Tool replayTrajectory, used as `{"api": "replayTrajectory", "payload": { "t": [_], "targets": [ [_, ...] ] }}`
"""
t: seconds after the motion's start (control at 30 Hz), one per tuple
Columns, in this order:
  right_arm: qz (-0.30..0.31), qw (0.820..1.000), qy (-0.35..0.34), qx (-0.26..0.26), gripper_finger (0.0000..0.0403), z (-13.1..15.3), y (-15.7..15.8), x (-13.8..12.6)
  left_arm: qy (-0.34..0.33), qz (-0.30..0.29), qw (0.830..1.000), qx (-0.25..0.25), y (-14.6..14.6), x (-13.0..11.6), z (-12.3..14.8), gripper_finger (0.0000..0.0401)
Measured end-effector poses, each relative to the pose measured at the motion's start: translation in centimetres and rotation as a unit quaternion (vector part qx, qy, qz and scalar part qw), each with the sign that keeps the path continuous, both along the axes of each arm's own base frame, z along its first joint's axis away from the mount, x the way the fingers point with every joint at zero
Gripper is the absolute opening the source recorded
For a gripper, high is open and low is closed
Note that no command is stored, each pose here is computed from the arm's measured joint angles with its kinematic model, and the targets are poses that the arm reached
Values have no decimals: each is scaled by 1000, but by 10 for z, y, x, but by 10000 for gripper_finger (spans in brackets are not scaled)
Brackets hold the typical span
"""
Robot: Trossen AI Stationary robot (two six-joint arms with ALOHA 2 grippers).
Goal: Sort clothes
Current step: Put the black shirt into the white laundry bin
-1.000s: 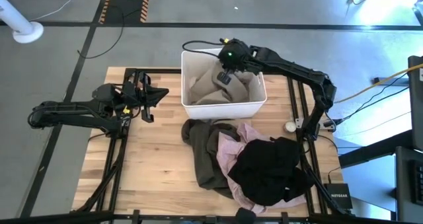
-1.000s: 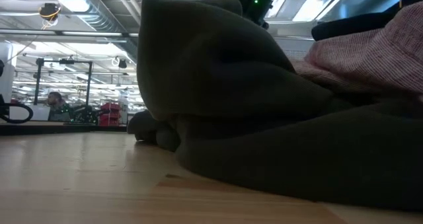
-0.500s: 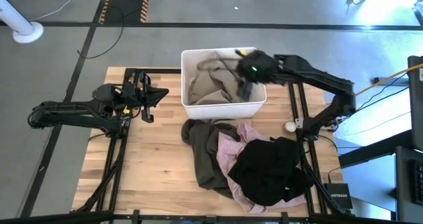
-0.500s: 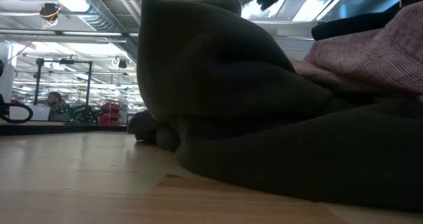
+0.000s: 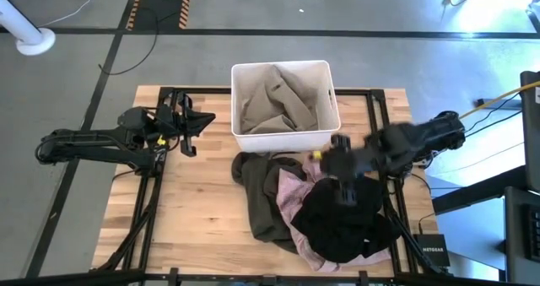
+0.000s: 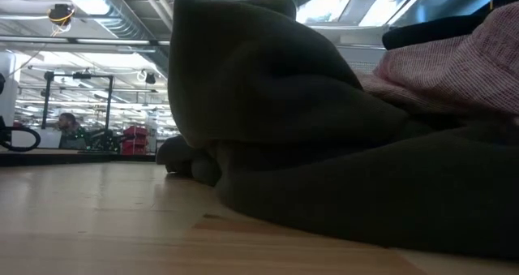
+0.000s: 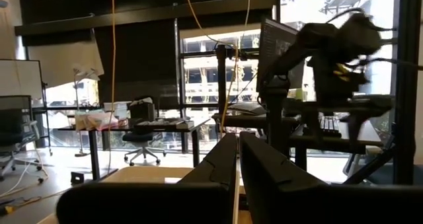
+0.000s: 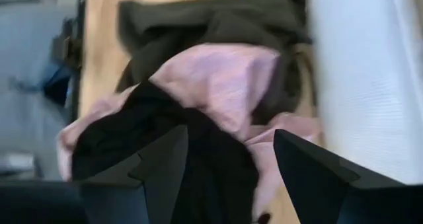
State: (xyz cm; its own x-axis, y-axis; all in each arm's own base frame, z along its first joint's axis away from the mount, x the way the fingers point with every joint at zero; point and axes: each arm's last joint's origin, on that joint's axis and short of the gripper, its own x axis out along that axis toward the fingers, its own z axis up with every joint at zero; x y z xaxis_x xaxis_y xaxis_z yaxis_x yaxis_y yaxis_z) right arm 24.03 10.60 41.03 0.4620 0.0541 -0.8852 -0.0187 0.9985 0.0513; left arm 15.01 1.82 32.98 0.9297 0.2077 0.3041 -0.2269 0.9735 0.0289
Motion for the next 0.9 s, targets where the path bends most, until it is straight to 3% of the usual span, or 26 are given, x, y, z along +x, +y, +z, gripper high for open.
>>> {"api": "replayTrajectory", "payload": {
  "t": [0.2,0.4,0.63,0.9],
  "targets": [
    [30,999,23,-18,244,-18,53,-6,-9,-3,1000,-9,0,0,1,15],
    [11,998,58,-36,243,-36,88,-17,-23,-9,999,-23,0,-1,3,15],
    [-29,994,102,-29,243,-55,104,-21,-41,-18,998,-47,0,-2,5,15],
    [-36,975,215,-39,243,-119,102,-24,-38,-14,999,-35,0,-2,5,15]
  ]
}}
